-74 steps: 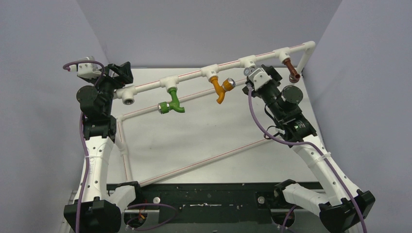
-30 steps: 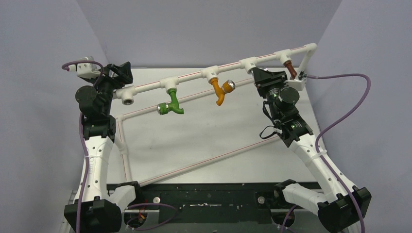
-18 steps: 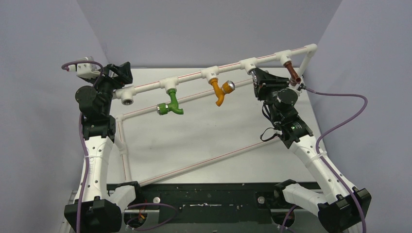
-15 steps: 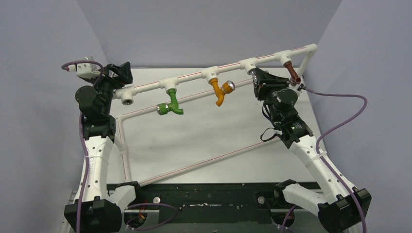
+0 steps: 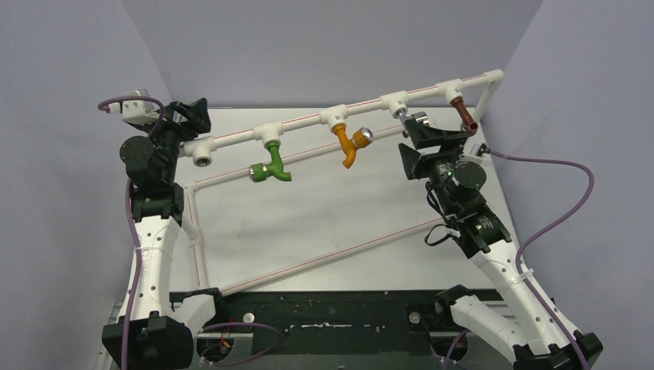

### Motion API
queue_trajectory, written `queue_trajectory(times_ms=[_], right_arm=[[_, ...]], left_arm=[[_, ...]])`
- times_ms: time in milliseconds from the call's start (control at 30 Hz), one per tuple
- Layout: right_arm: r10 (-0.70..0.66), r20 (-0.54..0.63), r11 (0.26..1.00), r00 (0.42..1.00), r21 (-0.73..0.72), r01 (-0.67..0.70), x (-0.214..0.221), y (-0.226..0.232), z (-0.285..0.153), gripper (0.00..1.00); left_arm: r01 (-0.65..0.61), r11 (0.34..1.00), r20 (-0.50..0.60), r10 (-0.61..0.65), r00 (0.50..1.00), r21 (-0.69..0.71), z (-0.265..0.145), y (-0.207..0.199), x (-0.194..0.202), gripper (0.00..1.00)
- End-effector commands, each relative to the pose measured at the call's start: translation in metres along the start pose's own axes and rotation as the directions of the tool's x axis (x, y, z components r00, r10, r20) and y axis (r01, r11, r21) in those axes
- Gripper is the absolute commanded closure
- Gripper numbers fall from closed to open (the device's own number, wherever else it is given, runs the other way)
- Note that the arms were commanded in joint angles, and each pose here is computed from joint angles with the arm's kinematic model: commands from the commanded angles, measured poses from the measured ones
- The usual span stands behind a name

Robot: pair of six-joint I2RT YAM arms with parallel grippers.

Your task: Install the water faucets

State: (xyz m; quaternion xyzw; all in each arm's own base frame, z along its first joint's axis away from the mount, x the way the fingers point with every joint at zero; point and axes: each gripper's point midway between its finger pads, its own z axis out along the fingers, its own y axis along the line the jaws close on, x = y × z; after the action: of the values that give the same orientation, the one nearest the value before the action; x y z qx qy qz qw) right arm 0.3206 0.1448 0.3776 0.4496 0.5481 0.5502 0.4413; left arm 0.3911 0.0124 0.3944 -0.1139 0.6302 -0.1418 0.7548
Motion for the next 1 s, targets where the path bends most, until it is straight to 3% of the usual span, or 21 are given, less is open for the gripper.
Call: queue_trajectory(times_ms=[0,200,267,367,533,667,833,967], right_arm=[[-0.145,0.000,0.989,0.989,-0.013,0.145,-0.004,0.007,-0.023,0.26],[-0.393,0.071,0.920,0.917,0.039,0.391,-0.027,0.010,-0.044,0.25],[-0.479,0.083,0.878,0.874,0.032,0.478,-0.031,0.015,-0.050,0.26],[-0.636,0.100,0.769,0.765,-0.007,0.640,-0.034,0.032,-0.057,0.28],[-0.858,0.155,0.492,0.489,-0.021,0.870,-0.045,0.058,-0.065,0.28],[-0.953,0.216,0.186,0.211,-0.131,0.974,-0.032,0.080,-0.069,0.27],[-0.955,0.260,-0.205,-0.146,-0.217,0.954,-0.013,0.083,-0.060,0.25],[-0.855,0.312,-0.496,-0.414,-0.261,0.828,-0.001,0.073,-0.056,0.22]], left_arm=[[0.041,0.985,-0.397,-0.104,0.912,-0.165,-0.024,0.050,0.134,0.10],[0.041,0.985,-0.398,-0.105,0.911,-0.166,-0.024,0.050,0.134,0.10],[0.041,0.985,-0.397,-0.105,0.912,-0.166,-0.023,0.050,0.134,0.10],[0.041,0.985,-0.399,-0.105,0.911,-0.167,-0.023,0.050,0.134,0.10],[0.038,0.985,-0.397,-0.103,0.912,-0.168,-0.024,0.051,0.134,0.10],[0.040,0.985,-0.397,-0.105,0.912,-0.170,-0.023,0.052,0.133,0.10],[0.043,0.984,-0.401,-0.110,0.909,-0.172,-0.023,0.053,0.135,0.10],[0.044,0.984,-0.401,-0.110,0.909,-0.170,-0.023,0.052,0.135,0.10]])
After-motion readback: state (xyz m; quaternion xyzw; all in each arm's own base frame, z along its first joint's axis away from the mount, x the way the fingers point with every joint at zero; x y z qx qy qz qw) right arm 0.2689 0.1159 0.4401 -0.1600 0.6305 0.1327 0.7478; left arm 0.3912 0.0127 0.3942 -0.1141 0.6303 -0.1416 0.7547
